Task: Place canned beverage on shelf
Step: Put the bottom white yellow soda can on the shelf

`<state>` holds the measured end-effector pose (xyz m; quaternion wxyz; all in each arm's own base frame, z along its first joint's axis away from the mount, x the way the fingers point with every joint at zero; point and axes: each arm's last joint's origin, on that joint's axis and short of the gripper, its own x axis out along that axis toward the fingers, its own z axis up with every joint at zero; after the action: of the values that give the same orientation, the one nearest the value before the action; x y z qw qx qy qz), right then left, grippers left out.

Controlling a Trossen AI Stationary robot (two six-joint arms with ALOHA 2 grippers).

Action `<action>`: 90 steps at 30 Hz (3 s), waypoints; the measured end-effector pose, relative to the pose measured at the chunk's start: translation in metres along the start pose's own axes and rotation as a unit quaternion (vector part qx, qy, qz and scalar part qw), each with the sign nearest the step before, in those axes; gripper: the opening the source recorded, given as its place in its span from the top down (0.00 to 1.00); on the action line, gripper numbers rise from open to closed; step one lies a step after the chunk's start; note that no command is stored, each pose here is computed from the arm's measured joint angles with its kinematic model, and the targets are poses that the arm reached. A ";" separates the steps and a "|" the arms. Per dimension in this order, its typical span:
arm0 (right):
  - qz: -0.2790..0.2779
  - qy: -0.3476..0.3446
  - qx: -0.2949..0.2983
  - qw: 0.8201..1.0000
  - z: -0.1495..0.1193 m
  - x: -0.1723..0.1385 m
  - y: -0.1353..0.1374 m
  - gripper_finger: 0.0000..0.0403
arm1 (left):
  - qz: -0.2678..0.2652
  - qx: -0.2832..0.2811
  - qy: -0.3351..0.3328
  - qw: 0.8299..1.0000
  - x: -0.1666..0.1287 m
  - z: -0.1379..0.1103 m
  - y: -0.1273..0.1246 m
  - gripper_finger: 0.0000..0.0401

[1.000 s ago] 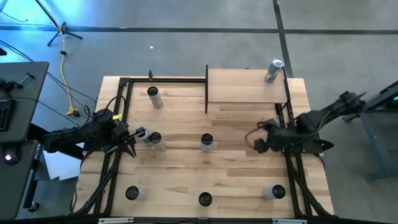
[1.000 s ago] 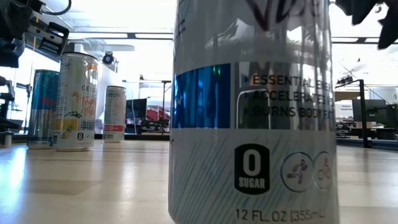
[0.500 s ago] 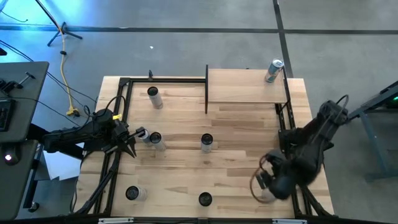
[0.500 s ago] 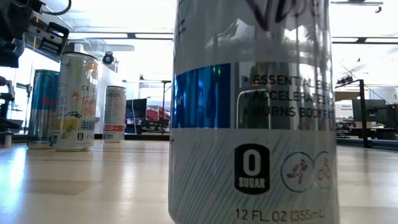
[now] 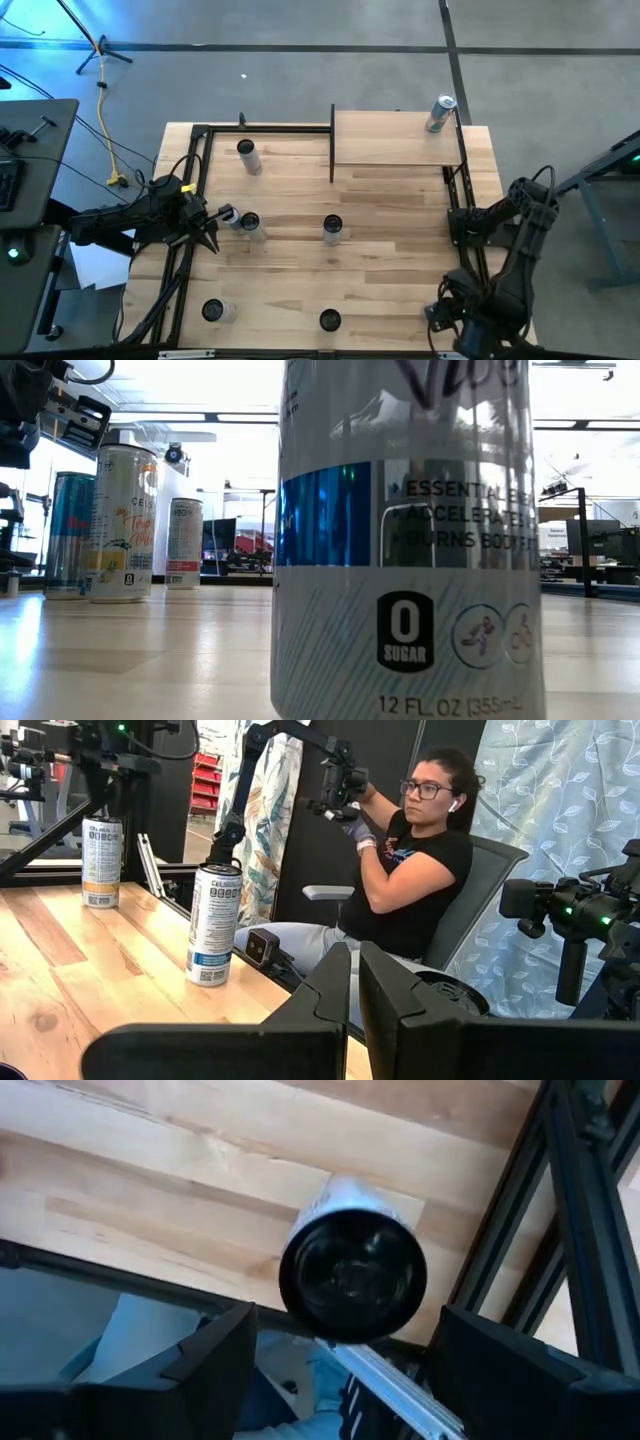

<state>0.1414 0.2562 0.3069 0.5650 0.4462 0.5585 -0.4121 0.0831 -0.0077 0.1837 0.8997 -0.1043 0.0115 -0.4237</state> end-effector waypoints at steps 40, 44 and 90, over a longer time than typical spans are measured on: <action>-0.040 0.020 -0.044 0.998 0.012 0.036 0.008 0.35 | 0.000 0.000 0.000 1.000 0.000 0.000 0.000 0.99; -0.037 0.031 -0.044 0.998 0.011 0.036 0.009 0.37 | 0.000 0.000 0.000 1.000 0.000 0.000 0.000 0.99; -0.017 -0.035 -0.097 0.995 0.320 0.012 0.048 0.38 | 0.000 0.000 0.000 1.000 0.000 0.000 0.000 0.99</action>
<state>0.2722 -0.0393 0.2896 0.6178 0.3651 0.5833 -0.3806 0.0831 -0.0077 0.1837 0.8997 -0.1043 0.0115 -0.4236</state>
